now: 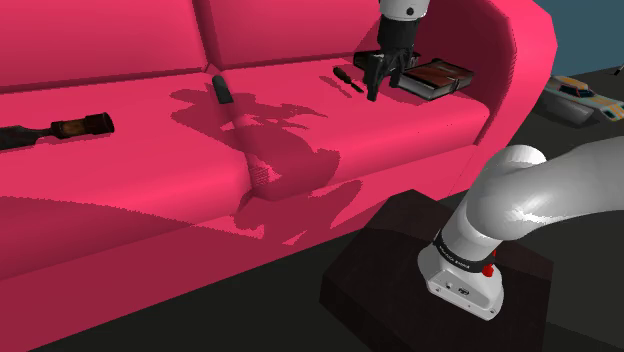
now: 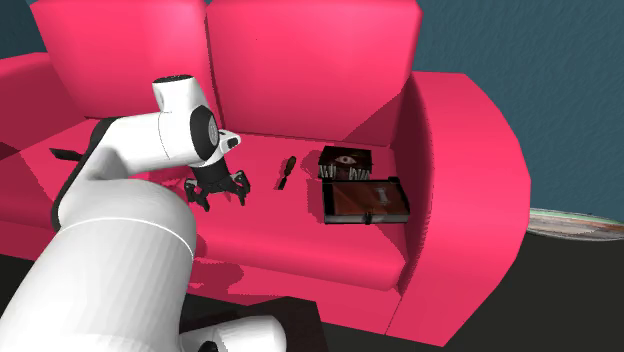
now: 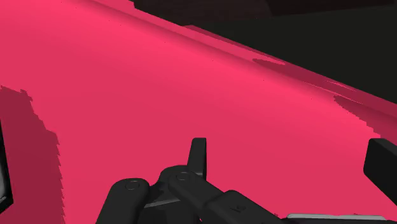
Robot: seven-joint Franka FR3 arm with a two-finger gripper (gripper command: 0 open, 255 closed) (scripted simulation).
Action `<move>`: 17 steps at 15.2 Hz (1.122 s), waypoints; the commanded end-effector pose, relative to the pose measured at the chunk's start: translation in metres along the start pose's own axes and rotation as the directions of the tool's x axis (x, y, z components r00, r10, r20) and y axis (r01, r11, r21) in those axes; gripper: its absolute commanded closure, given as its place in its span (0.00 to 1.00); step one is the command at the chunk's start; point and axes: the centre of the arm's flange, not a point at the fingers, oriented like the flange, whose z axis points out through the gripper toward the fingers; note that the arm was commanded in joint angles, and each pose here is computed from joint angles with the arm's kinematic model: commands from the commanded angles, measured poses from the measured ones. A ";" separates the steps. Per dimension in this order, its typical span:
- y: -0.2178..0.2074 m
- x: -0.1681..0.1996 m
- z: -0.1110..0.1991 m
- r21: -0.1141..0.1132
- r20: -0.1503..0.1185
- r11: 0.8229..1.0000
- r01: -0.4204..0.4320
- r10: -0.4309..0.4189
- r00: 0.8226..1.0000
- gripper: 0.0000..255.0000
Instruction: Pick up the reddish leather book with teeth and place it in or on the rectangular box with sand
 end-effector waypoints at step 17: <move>0.160 0.135 0.007 -0.038 0.018 0.936 -0.350 0.351 0.936 0.00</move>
